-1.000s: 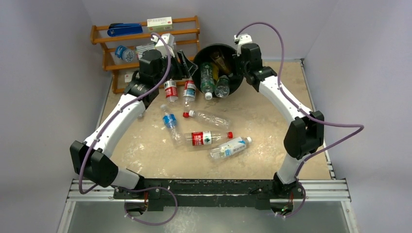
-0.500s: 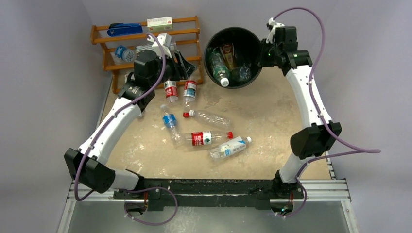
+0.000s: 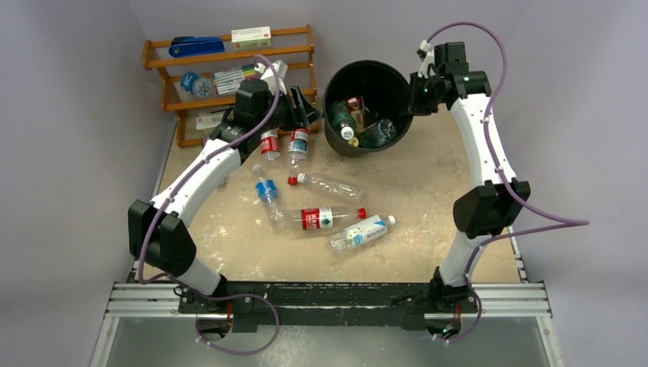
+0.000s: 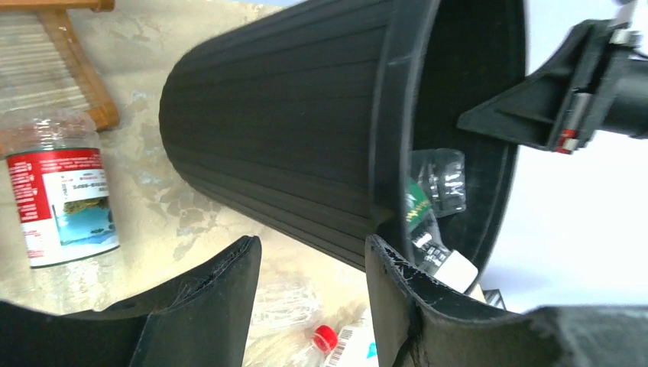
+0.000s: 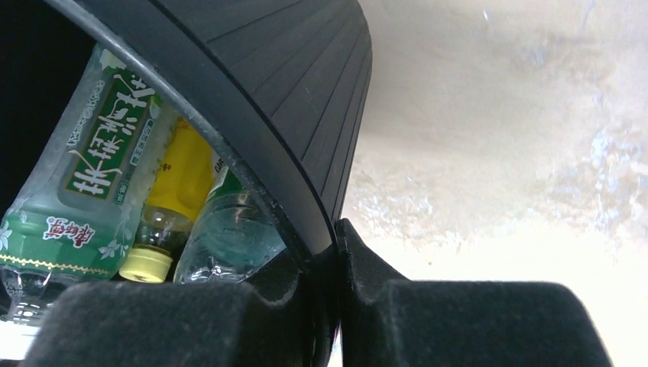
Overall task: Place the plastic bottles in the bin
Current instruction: Adjust the trash bin at the center of the board.
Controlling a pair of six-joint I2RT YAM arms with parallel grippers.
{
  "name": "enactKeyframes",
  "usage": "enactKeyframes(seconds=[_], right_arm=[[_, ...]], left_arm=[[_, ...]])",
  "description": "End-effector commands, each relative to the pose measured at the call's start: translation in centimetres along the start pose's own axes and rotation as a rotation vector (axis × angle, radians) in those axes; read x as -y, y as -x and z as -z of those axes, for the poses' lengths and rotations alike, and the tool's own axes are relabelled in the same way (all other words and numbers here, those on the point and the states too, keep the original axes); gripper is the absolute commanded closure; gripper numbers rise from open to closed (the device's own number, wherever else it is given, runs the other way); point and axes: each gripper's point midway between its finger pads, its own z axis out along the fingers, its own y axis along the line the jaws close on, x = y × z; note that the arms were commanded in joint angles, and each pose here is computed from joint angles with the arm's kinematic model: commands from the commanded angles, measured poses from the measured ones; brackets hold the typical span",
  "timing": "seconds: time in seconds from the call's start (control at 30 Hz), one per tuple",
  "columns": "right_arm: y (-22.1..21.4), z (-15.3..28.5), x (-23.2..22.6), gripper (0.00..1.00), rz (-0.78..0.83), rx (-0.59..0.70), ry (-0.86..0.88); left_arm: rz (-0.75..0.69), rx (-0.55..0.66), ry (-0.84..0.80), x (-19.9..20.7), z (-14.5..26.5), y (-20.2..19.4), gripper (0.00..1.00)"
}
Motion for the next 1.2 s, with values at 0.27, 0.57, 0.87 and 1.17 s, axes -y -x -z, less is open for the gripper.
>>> enactKeyframes(seconds=[0.27,0.57,0.87,1.17], right_arm=[[0.2,0.1,0.2,0.7,-0.022,-0.041,0.058],[5.5,0.8,0.3,0.23,-0.013,0.16,0.025],[9.9,12.3,-1.8,0.0,0.107,0.589,0.006],[1.0,11.6,-12.3,0.02,0.318,0.498,0.311]], left_arm=[[0.014,0.038,-0.202,6.0,-1.3,1.4,0.48],[-0.009,0.084,-0.138,4.4,-2.9,2.8,0.49],[-0.07,0.169,-0.106,5.3,-0.5,7.3,0.46],[-0.06,0.126,0.024,3.3,2.1,5.6,0.32]])
